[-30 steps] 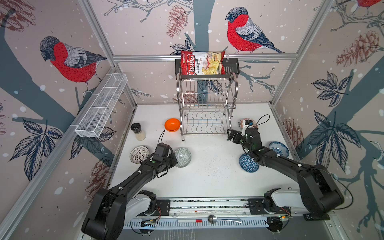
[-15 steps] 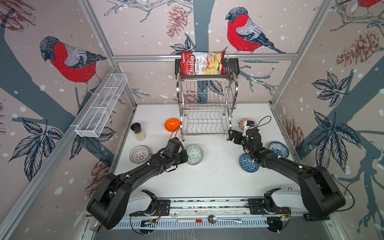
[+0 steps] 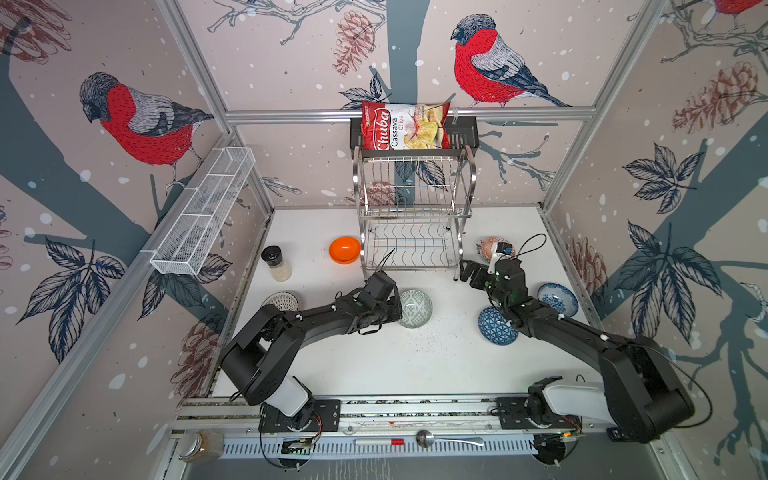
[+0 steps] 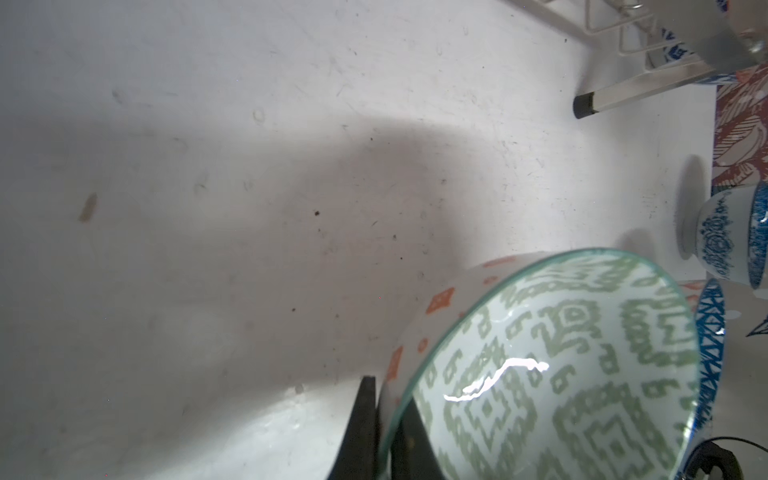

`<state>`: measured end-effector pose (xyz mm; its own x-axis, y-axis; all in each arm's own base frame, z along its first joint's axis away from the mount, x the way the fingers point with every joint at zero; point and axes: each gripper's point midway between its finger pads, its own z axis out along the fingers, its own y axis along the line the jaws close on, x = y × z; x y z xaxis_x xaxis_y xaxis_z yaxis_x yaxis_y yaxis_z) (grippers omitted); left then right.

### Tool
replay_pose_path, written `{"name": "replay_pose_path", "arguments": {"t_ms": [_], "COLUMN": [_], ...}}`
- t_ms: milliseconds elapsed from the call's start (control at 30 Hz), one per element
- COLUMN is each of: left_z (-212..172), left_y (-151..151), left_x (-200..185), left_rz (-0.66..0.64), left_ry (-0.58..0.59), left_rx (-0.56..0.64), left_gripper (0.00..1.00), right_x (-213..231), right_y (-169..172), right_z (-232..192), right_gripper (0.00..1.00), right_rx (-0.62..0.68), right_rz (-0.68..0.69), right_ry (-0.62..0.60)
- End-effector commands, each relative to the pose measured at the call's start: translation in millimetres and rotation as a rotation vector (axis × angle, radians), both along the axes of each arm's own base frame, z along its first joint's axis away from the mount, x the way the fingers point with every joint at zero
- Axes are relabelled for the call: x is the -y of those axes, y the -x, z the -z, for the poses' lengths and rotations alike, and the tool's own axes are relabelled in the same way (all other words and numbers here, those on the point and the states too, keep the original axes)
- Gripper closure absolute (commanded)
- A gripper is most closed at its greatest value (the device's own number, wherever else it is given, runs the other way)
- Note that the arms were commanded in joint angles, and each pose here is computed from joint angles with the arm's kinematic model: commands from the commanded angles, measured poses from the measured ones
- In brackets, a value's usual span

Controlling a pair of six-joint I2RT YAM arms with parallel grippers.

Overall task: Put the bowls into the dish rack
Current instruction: 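Carry green bowl toward table center, set it down, open left gripper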

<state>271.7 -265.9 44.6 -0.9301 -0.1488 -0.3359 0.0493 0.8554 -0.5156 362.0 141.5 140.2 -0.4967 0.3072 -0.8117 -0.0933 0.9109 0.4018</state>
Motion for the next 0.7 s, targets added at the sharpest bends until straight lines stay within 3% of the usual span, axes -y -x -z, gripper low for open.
{"name": "replay_pose_path", "arguments": {"t_ms": [0, 167, 400, 667], "left_z": [-6.2, -5.4, -5.2, -9.3], "left_y": [-12.4, -18.4, -21.6, -22.6], "left_x": [12.3, 16.1, 21.6, 23.9], "left_rz": [-0.002, -0.003, 0.007, 0.016], "left_ry": [0.024, 0.011, 0.014, 0.019], "left_rx": [0.035, 0.033, 0.026, 0.031], "left_gripper": [1.0, 0.99, 0.84, 0.73], "right_x": [0.6, -0.1, 2.8, 3.1], "right_y": [-3.2, -3.7, -3.3, -2.8], "right_z": [-6.2, -4.4, -5.6, -6.4], "right_gripper": [0.01, 0.01, 0.0, 0.0], "right_rx": [0.024, 0.022, 0.034, 0.036], "right_rz": [0.012, 0.01, 0.022, 0.023], "right_ry": [-0.02, -0.018, -0.016, -0.017]}}
